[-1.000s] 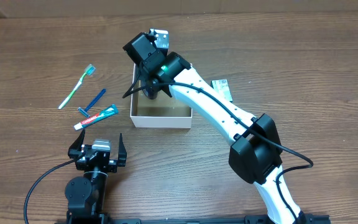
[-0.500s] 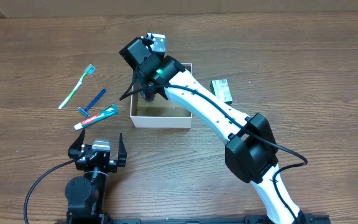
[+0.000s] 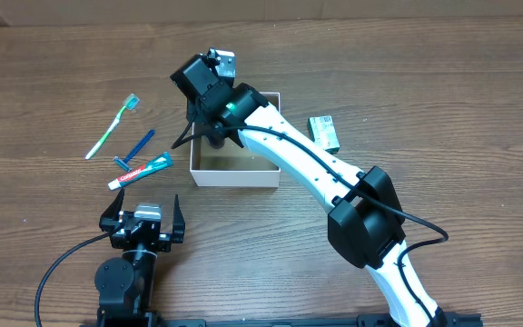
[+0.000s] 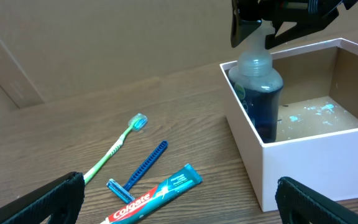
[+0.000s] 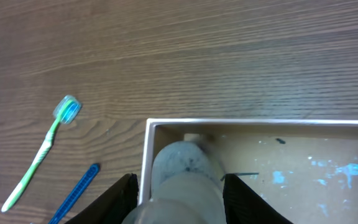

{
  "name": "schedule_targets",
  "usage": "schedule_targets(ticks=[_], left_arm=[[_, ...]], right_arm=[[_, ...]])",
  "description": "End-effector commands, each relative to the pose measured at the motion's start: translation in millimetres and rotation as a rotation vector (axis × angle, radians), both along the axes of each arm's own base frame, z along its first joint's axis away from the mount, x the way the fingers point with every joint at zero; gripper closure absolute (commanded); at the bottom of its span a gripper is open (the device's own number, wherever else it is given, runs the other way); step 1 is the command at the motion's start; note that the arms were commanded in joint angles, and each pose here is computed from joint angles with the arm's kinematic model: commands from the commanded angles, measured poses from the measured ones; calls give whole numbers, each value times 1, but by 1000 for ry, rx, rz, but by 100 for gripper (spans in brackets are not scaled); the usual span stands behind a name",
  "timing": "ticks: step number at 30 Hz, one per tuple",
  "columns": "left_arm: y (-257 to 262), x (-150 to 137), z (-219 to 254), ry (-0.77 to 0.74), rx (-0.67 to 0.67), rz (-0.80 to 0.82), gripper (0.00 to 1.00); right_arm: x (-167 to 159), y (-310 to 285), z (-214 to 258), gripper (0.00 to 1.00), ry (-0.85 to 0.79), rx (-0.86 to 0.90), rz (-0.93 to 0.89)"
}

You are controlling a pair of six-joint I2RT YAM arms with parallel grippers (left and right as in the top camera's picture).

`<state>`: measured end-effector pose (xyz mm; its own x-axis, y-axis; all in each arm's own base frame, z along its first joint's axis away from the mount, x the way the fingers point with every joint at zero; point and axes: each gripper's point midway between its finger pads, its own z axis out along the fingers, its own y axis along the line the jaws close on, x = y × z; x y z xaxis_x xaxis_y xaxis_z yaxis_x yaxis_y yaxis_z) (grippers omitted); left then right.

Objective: Pack container
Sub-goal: 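Open the right gripper and lift away from the bottle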

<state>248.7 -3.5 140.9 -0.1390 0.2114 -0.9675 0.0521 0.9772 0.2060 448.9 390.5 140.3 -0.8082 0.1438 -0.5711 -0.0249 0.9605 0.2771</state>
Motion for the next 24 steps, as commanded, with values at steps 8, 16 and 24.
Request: schedule_targets(ticks=[8,16,24], left_arm=[[4,0,-1,-2,9,15,0],[4,0,-1,-2,9,15,0],[4,0,-1,-2,9,15,0]], right_arm=[[-5,25,80,49,-97,74,135],[-9,-37,164,37,-149,19,137],[-1,-222,144,21,127,-163,-54]])
